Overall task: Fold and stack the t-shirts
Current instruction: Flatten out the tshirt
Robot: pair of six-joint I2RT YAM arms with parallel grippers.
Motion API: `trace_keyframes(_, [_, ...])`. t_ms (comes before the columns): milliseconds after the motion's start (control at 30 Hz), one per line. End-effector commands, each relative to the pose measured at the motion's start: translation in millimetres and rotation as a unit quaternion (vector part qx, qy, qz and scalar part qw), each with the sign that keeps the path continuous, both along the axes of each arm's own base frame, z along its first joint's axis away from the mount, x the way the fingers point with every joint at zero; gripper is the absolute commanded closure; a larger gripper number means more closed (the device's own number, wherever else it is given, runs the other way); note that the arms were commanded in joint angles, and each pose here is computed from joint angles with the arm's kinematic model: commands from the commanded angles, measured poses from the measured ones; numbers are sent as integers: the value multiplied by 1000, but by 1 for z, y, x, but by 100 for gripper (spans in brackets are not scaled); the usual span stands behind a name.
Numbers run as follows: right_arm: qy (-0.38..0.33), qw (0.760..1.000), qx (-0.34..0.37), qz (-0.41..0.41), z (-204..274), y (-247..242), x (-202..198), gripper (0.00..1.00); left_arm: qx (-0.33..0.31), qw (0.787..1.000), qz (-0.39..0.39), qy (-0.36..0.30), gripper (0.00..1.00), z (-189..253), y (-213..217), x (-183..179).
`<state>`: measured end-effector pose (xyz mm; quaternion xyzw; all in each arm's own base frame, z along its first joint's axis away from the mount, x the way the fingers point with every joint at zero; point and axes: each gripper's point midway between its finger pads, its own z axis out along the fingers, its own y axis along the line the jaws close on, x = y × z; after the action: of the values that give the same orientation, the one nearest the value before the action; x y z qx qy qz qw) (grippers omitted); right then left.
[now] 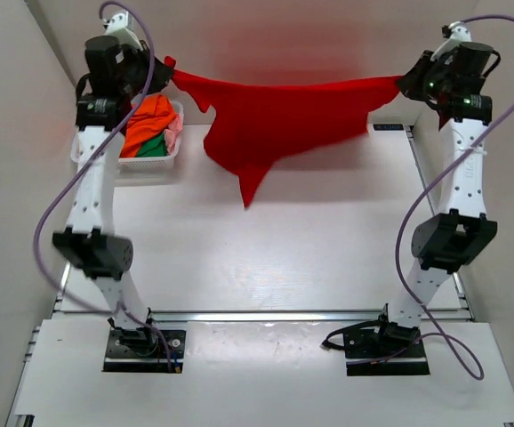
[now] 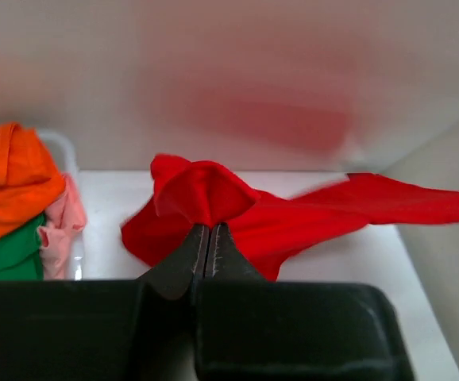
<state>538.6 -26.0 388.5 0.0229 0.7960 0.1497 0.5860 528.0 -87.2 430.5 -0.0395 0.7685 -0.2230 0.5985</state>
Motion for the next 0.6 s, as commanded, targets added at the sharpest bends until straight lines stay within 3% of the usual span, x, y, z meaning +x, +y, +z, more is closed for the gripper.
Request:
trace_keyframes(0, [-36,999,-15,-3,26,-5,-26,100,14,993,-8,-116,100,87,-9,-74])
trace_keyframes(67, [-15,1000,-20,-1,1,-3,-31,100,30,994,-19,-102,100,74,-21,-94])
trace_keyframes(133, [24,1000,-19,1,-39,2,-47,100,35,998,-29,-51,100,20,-33,-103])
trace_keyframes(167, [30,999,-20,2,-48,6,-52,100,30,997,-28,-66,100,28,-30,-123])
trace_keyframes(233, [38,999,-23,-1,-66,12,-78,100,26,999,-26,-19,100,-33,-28,-140])
trace_keyframes(267, [67,998,-17,-1,-98,16,-87,100,18,999,-23,-39,100,-24,-23,-158])
trace_keyframes(333, [70,997,-12,-8,-107,19,-118,100,21,1000,-22,-1,100,-66,-17,-178])
trace_keyframes(400, [80,997,-6,-5,-119,22,-142,100,27,999,-6,-18,100,-56,-4,-199])
trace_keyframes(467, [45,999,-12,-10,-90,23,-159,100,33,999,8,-41,100,-35,4,-213])
trace_keyframes(567, [-35,999,-27,-18,-9,24,-181,100,33,994,24,-98,100,29,13,-226])
